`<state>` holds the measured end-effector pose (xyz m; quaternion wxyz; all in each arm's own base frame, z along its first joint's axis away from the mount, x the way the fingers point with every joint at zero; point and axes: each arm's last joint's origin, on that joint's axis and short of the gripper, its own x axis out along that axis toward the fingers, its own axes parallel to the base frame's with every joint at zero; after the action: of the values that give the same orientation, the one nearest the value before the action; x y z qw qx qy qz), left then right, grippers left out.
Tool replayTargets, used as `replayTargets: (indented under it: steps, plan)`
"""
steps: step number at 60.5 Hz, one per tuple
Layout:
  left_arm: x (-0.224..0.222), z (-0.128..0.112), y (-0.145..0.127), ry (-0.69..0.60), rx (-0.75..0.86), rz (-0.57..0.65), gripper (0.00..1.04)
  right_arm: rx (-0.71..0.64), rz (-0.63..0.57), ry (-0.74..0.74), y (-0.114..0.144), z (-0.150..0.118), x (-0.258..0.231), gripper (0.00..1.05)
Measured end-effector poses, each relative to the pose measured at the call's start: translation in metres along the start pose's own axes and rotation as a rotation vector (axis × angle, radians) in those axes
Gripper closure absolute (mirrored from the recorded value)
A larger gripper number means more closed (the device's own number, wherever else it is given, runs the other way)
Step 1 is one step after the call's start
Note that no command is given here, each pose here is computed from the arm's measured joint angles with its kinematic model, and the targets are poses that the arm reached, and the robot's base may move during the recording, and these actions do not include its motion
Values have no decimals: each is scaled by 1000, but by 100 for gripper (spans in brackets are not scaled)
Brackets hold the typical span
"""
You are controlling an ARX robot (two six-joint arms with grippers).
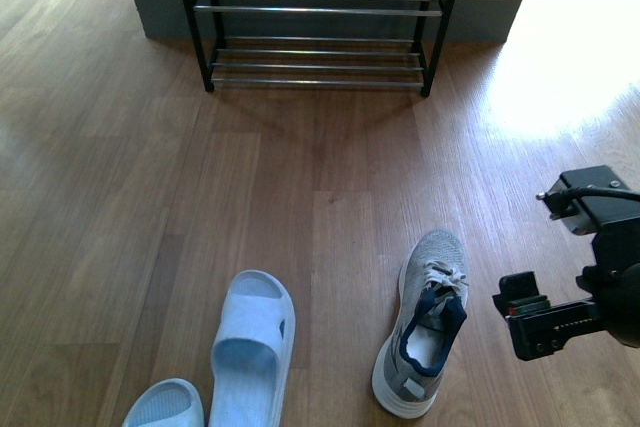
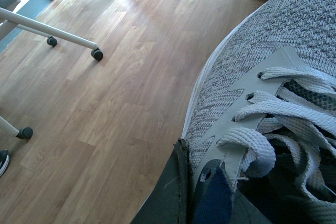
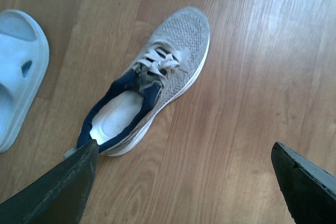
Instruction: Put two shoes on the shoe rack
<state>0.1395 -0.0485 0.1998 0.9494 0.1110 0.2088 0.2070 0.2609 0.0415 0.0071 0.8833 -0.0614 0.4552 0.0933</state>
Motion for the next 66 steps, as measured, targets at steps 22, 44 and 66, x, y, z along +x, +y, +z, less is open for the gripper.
replayTargets:
  steps: [22, 44, 66]
  plan:
    - [0, 0, 0, 0, 0, 0, 104, 82, -48, 129, -3, -12, 71, 9]
    - [0, 0, 0, 0, 0, 0, 104, 191, -59, 187, -8, -8, 113, 9]
    - [0, 0, 0, 0, 0, 0, 104, 268, -37, 215, -6, -7, 134, 21]
